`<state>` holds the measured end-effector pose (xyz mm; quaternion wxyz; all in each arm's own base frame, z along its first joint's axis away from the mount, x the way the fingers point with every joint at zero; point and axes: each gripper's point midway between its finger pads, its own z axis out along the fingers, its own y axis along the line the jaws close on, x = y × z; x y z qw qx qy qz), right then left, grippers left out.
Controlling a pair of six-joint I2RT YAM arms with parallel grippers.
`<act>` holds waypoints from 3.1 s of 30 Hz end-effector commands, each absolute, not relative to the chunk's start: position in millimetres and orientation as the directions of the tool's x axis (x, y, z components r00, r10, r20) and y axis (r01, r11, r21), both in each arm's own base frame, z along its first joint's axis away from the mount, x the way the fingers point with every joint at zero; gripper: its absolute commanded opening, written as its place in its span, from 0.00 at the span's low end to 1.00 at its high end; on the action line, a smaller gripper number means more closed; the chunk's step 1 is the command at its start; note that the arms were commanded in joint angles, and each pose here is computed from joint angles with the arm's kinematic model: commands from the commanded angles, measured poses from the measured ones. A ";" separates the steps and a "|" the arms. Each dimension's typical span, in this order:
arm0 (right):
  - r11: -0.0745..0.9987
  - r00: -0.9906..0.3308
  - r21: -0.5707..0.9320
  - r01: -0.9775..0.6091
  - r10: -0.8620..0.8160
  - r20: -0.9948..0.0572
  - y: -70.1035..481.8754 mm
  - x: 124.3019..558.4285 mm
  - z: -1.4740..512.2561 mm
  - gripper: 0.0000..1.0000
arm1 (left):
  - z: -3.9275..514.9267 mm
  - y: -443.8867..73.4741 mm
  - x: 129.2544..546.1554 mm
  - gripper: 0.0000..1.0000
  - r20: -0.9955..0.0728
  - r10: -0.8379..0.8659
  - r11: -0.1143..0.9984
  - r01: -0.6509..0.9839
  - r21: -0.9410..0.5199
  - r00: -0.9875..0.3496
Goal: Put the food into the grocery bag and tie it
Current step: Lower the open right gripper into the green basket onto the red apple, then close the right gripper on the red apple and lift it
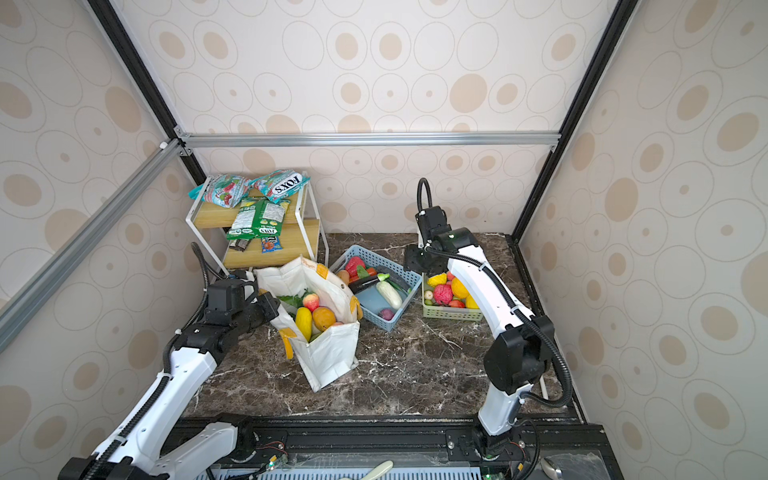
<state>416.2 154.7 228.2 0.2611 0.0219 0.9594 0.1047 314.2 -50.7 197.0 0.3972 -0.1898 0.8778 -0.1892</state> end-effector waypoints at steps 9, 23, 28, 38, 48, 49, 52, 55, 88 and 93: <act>0.980 -0.873 0.007 0.197 0.179 -0.454 78.9 419.5 180.1 0.67 | 217.5 -45.7 317.3 0.00 -0.658 -0.506 0.847 -0.177 -0.501 -0.558; 0.963 -0.893 -0.031 0.269 0.237 -0.381 62.1 425.0 119.4 0.63 | 223.6 -44.7 313.3 0.00 -0.666 -0.509 0.845 -0.172 -0.506 -0.546; 0.959 -0.898 -0.037 0.282 0.250 -0.362 60.1 426.5 104.3 0.63 | 221.7 -46.1 312.1 0.00 -0.661 -0.508 0.845 -0.169 -0.508 -0.553; 0.953 -0.901 -0.033 0.300 0.272 -0.337 62.7 433.3 78.3 0.66 | 219.7 -45.7 309.0 0.00 -0.658 -0.518 0.838 -0.173 -0.517 -0.547; 0.941 -0.895 -0.065 0.333 0.293 -0.337 54.2 442.0 62.8 0.70 | 220.5 -44.7 308.6 0.00 -0.662 -0.514 0.842 -0.174 -0.511 -0.545; 0.940 -0.894 -0.065 0.334 0.294 -0.338 53.5 443.2 61.6 0.70 | 221.2 -44.4 308.7 0.00 -0.663 -0.515 0.842 -0.174 -0.511 -0.544; 0.942 -0.899 -0.066 0.329 0.291 -0.327 54.0 445.8 56.6 0.71 | 221.6 -44.9 309.2 0.00 -0.664 -0.512 0.843 -0.170 -0.510 -0.545; 0.945 -0.904 -0.063 0.321 0.286 -0.318 56.0 448.5 50.7 0.72 | 222.0 -44.7 309.6 0.00 -0.666 -0.510 0.845 -0.170 -0.507 -0.545; 0.978 -0.883 0.092 0.190 0.211 -0.420 76.7 439.5 143.5 0.59 | 227.0 -43.1 311.6 0.00 -0.675 -0.514 0.844 -0.172 -0.508 -0.530; 0.976 -0.869 0.138 0.167 0.212 -0.446 83.4 442.7 165.2 0.59 | 226.9 -43.3 311.6 0.00 -0.674 -0.515 0.843 -0.171 -0.510 -0.530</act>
